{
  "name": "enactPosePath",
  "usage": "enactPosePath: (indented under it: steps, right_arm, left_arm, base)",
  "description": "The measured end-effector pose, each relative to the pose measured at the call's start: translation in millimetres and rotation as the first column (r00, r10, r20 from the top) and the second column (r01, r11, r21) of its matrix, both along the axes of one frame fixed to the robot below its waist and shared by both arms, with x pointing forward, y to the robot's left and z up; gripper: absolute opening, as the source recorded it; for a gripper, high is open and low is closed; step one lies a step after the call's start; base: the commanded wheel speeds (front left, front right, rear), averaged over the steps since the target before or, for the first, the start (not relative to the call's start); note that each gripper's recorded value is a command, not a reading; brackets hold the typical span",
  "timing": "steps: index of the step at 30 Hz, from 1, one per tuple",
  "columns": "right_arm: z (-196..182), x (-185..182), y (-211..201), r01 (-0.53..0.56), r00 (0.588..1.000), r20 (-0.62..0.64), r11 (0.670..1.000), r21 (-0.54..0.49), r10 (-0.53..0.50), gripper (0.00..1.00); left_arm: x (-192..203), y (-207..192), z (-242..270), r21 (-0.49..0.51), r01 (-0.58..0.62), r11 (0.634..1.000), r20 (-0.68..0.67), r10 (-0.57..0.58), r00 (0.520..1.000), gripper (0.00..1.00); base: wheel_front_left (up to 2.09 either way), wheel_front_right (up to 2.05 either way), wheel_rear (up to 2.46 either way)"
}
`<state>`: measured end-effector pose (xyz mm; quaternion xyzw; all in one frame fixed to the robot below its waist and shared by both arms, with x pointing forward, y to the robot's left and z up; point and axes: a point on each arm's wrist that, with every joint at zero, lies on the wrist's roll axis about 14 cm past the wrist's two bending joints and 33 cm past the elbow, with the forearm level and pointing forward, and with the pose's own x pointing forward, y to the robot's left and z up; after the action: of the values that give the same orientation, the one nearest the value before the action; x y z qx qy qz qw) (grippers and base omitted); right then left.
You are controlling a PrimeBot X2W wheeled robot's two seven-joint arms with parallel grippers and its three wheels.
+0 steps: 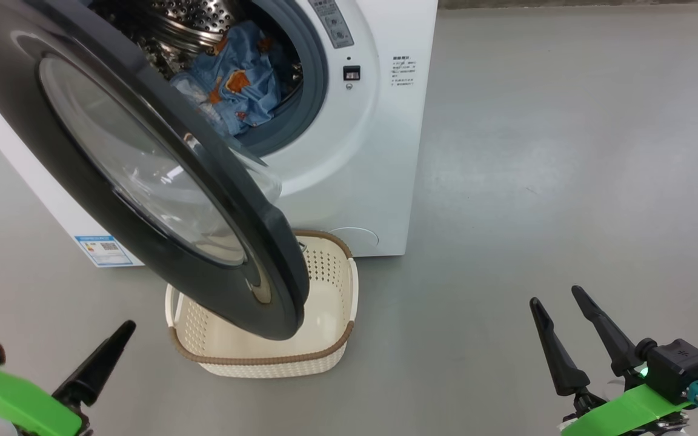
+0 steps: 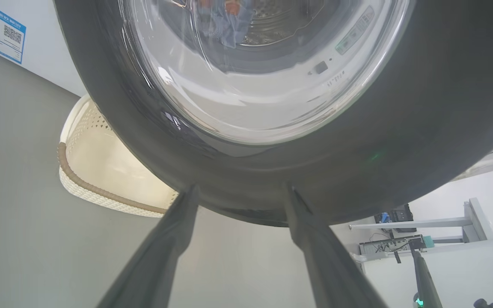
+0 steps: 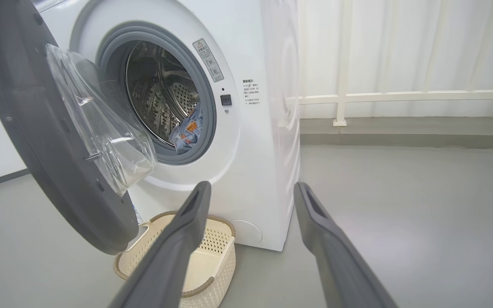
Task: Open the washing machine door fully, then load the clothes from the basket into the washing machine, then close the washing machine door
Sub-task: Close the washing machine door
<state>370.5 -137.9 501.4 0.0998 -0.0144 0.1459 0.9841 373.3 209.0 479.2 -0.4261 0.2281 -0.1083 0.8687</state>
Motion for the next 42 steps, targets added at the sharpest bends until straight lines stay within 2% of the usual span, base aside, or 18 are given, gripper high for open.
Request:
enactPosePath:
  steps: [12,20,25,35,40,42]
  right_arm:
    - [6,-2,-16,0.044,0.999,0.017,0.999,-0.010,-0.044,1.00]
    - [7,-7,-29,0.081,0.997,0.022,0.997,-0.013,-0.080,1.00]
    - [8,-10,-40,0.113,0.993,0.024,0.993,-0.015,-0.113,1.00]
    - [11,-16,-56,0.161,0.987,0.034,0.987,-0.020,-0.160,1.00]
    - [9,-20,-61,0.177,0.984,0.027,0.984,-0.021,-0.176,1.00]
    - [9,-21,-63,0.180,0.983,0.026,0.983,-0.021,-0.180,1.00]
  left_arm:
    - [-9,3,-19,0.094,-0.145,0.985,0.104,0.135,0.985,1.00]
    - [-14,11,-33,0.250,-0.192,0.949,0.199,0.143,0.969,1.00]
    - [-15,18,-46,0.386,-0.162,0.908,0.212,0.083,0.974,1.00]
    - [8,16,-11,0.515,-0.261,0.816,0.397,0.043,0.917,1.00]
    - [4,12,-5,0.580,-0.277,0.766,0.432,-0.001,0.902,1.00]
    - [4,11,-4,0.583,-0.282,0.762,0.439,-0.003,0.899,1.00]
  base:
    - [0.00,0.00,0.00]
    - [0.00,0.00,0.00]
    - [0.00,0.00,0.00]
    - [0.00,0.00,0.00]
    - [0.00,0.00,0.00]
    - [0.00,0.00,0.00]
